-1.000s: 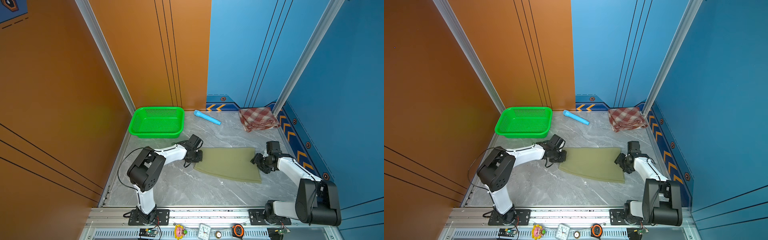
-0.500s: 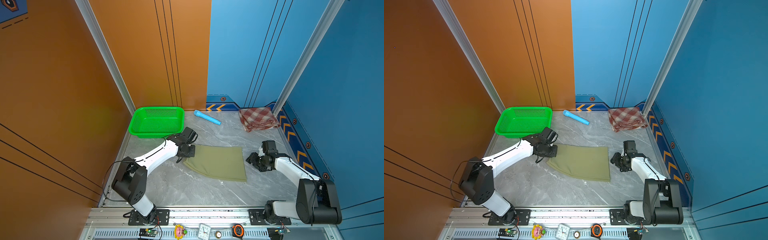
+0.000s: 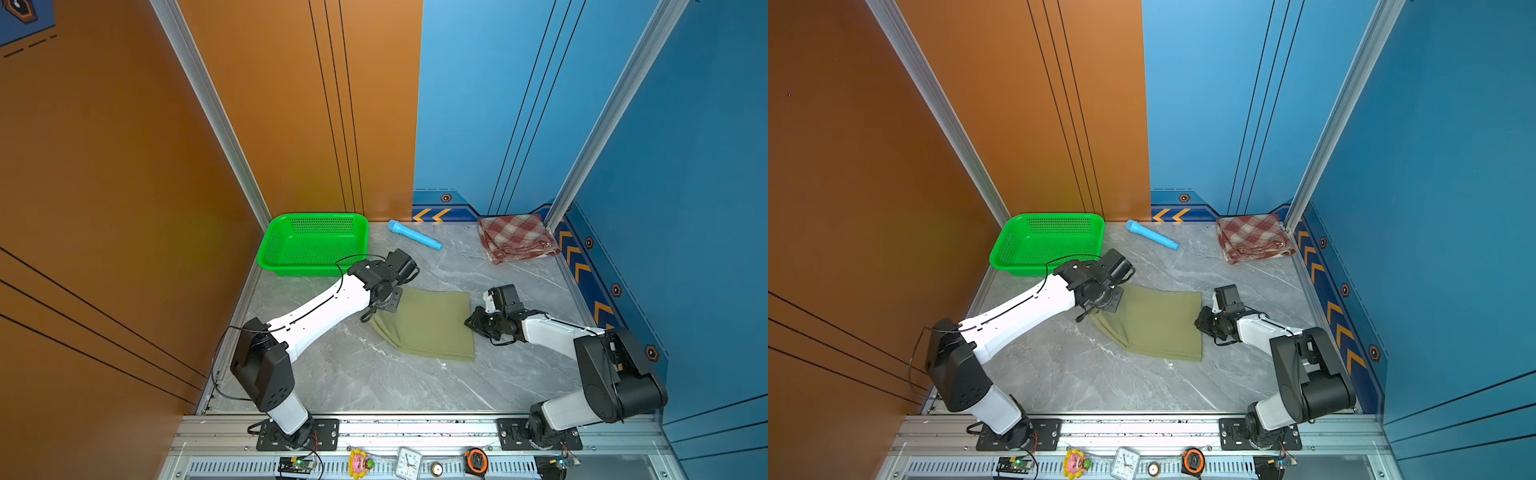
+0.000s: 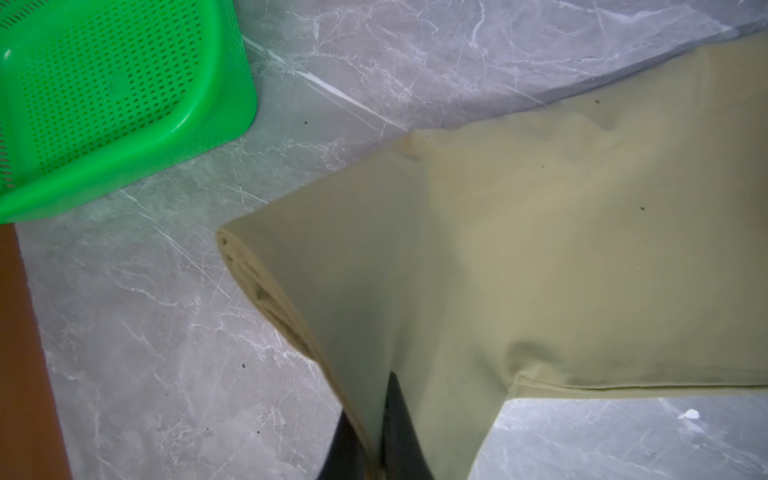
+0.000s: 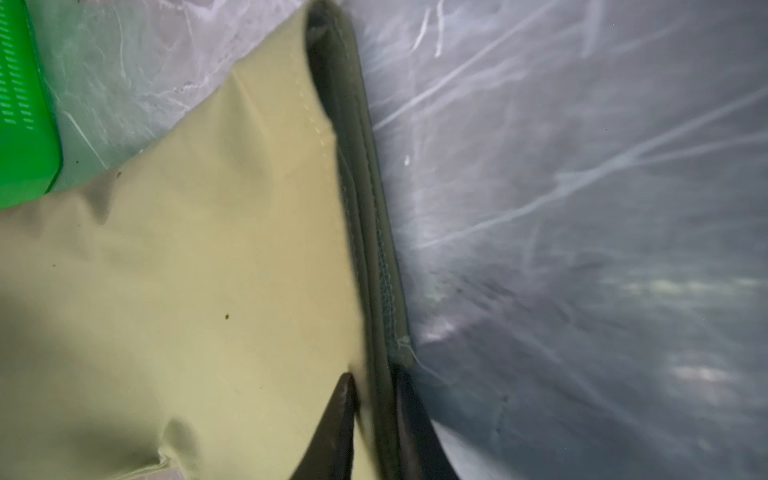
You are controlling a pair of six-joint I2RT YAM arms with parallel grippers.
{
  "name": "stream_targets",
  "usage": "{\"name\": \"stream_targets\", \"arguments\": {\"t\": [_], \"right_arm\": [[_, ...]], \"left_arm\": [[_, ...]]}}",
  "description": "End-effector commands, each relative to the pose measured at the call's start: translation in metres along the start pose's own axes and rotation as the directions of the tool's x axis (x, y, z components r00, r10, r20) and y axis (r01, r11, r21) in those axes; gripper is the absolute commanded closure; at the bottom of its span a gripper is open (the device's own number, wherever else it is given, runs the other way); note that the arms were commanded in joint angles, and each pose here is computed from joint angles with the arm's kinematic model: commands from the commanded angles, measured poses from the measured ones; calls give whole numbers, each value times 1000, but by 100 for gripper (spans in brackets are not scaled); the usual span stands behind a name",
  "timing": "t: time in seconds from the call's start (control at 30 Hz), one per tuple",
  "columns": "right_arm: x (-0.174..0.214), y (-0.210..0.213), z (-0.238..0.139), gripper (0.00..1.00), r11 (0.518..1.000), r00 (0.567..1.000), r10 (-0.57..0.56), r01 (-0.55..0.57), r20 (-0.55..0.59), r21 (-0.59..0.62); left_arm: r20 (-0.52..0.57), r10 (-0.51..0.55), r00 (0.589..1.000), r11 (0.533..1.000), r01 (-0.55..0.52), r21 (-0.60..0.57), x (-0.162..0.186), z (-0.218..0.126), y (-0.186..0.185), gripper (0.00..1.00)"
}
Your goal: Fold and stack the skirts
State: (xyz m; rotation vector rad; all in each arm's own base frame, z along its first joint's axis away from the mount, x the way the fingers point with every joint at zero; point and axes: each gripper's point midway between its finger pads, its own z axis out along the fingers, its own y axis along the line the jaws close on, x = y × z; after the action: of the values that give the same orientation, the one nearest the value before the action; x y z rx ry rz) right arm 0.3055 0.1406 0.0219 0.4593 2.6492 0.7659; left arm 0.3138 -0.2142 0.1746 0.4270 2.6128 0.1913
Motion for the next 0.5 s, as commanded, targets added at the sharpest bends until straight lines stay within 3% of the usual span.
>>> {"name": "stream_targets", "arguments": {"t": [0.0,0.13,0.47], "right_arm": [[6,7,15,90,998,999,34,-34,-1,-48],[13,20,27,95,993,998,59,-58,6,-98],[28,45,46,99,984,996,83,-77,27,-158]], "left_arm": [[-10,98,995,990,-99,-103,-5,-6,-4,100],[-28,191,981,971,-193,-143,-12,-4,-34,100],[-80,265,961,963,-268,-27,-7,25,-123,100]]}}
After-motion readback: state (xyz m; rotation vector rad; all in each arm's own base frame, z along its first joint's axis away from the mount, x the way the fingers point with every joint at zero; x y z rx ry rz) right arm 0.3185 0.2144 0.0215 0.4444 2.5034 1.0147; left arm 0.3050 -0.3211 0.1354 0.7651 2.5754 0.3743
